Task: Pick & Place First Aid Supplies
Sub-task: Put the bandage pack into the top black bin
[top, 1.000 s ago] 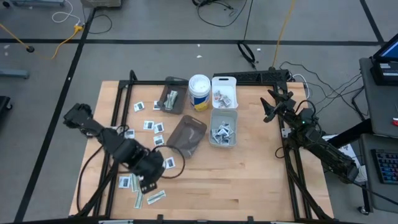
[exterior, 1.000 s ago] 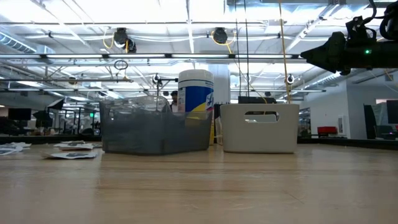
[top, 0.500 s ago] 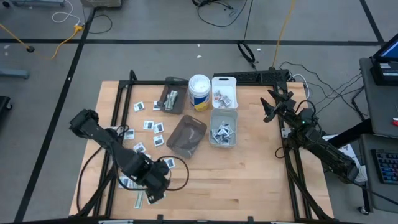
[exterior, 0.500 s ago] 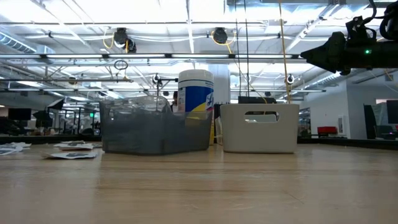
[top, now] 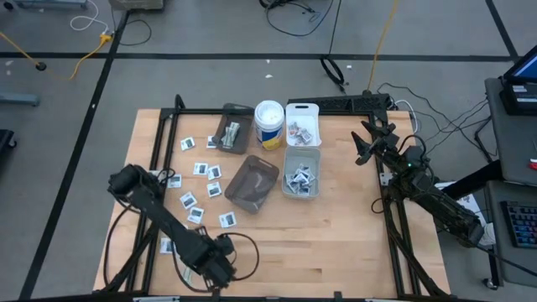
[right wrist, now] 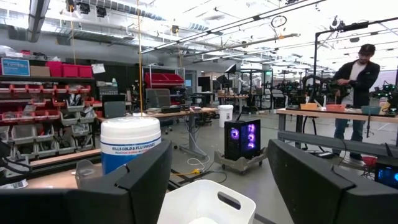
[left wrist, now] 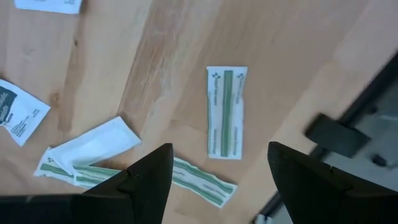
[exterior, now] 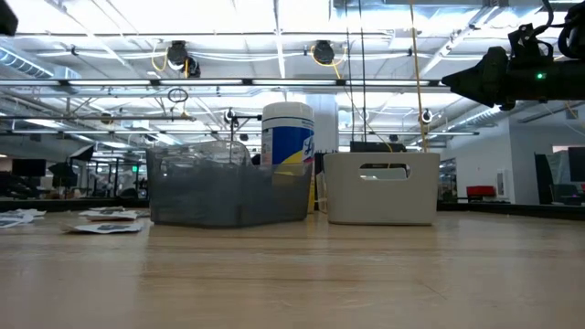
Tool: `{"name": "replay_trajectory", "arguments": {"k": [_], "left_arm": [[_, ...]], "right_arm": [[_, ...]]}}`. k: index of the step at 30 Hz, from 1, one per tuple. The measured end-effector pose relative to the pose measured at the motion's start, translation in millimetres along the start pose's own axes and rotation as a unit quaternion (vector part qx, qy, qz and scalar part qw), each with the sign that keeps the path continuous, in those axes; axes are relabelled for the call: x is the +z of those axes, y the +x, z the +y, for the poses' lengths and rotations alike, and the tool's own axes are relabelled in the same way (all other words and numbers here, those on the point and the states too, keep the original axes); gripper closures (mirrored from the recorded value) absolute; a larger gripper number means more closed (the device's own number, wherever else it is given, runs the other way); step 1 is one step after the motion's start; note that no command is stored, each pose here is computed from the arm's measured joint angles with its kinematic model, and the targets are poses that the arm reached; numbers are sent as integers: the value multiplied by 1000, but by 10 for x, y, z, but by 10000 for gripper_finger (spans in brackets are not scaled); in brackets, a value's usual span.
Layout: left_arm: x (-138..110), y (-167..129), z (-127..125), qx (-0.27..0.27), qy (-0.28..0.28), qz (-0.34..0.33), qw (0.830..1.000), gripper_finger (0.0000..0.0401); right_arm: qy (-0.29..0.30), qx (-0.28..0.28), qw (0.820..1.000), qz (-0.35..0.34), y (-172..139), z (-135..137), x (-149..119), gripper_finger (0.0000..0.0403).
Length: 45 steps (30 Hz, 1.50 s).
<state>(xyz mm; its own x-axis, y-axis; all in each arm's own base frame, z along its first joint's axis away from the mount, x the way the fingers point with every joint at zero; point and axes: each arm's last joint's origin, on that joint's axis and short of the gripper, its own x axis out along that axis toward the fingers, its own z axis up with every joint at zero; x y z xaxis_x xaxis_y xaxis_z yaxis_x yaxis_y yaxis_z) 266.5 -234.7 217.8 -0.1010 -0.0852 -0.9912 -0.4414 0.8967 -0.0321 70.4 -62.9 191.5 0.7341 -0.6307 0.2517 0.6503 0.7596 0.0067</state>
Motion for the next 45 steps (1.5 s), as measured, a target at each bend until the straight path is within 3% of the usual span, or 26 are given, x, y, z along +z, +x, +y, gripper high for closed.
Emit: {"name": "replay_trajectory", "arguments": {"k": [21, 26, 31, 45], "left_arm": [[162, 698, -230, 33, 40, 30, 998, 132], [229, 778, -210, -3, 47, 39, 998, 132], [251, 780, -202, -5, 44, 42, 998, 136], [251, 794, -199, -2, 44, 42, 998, 267]], "right_arm": [[0, 0, 1000, 0, 0, 0, 2, 140], [0, 0, 1000, 0, 0, 0, 0, 140], [0, 0, 1000, 0, 0, 0, 1, 140], [0, 0, 1000, 0, 0, 0, 1, 140]]}}
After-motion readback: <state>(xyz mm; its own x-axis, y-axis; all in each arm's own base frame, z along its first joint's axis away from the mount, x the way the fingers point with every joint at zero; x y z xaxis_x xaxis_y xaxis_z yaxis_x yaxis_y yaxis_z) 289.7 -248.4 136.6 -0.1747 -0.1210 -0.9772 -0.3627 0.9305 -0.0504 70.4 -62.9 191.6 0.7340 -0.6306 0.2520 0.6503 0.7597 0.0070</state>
